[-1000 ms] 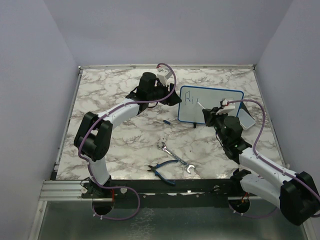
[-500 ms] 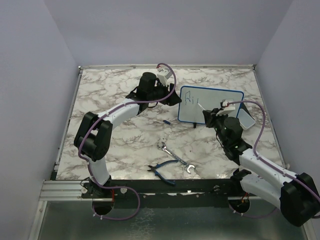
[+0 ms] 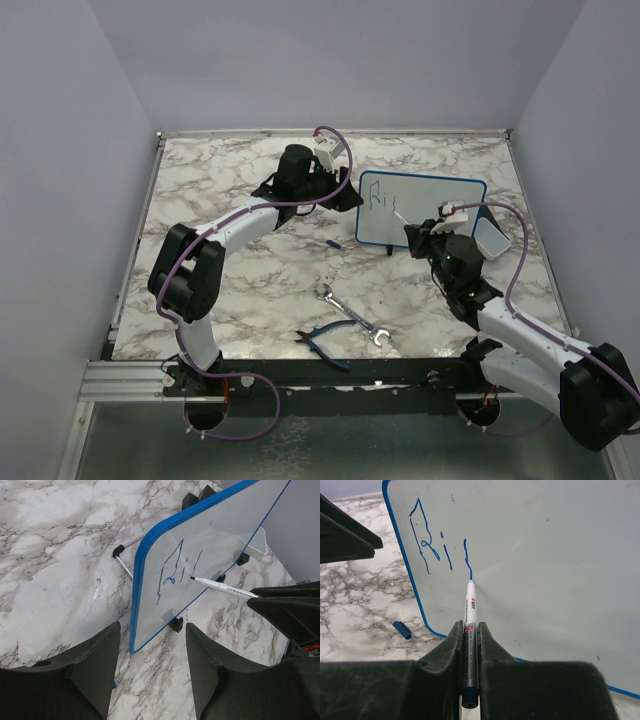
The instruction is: Write a sentence on the whiteboard
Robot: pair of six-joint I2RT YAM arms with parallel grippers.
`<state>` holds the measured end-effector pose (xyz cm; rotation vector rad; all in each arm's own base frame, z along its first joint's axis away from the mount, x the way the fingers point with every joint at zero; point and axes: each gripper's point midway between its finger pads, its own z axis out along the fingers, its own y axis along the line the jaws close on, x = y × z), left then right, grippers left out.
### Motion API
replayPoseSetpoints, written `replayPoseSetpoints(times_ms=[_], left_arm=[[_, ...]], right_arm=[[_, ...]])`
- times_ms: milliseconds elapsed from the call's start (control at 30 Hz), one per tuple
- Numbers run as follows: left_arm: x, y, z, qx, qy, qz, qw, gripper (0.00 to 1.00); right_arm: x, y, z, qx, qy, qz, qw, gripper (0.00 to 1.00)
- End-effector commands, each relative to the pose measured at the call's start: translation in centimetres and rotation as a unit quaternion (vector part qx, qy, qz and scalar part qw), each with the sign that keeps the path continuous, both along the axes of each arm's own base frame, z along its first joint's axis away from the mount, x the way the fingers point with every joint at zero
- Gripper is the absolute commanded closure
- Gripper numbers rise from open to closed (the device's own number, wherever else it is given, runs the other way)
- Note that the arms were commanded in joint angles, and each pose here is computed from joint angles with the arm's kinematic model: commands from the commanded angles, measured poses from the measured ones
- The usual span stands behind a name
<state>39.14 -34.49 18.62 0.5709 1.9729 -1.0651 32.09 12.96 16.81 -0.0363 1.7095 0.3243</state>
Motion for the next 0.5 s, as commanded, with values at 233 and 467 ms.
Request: replayPoseSetpoints(times_ms=[233, 467], left_arm=[[-0.1, -0.3, 1.2, -0.009, -0.014, -0.013, 1.000, 0.44], [-0.1, -0.4, 1.1, -0.009, -0.012, -0.013, 1.000, 0.44]], right_arm=[[0.4, 1.0, 0.0, 0.002, -0.003, 0.025, 1.000, 0.99], [0.6, 1.6, 0.3, 0.006, -0.007, 0.037, 0.999, 1.00]])
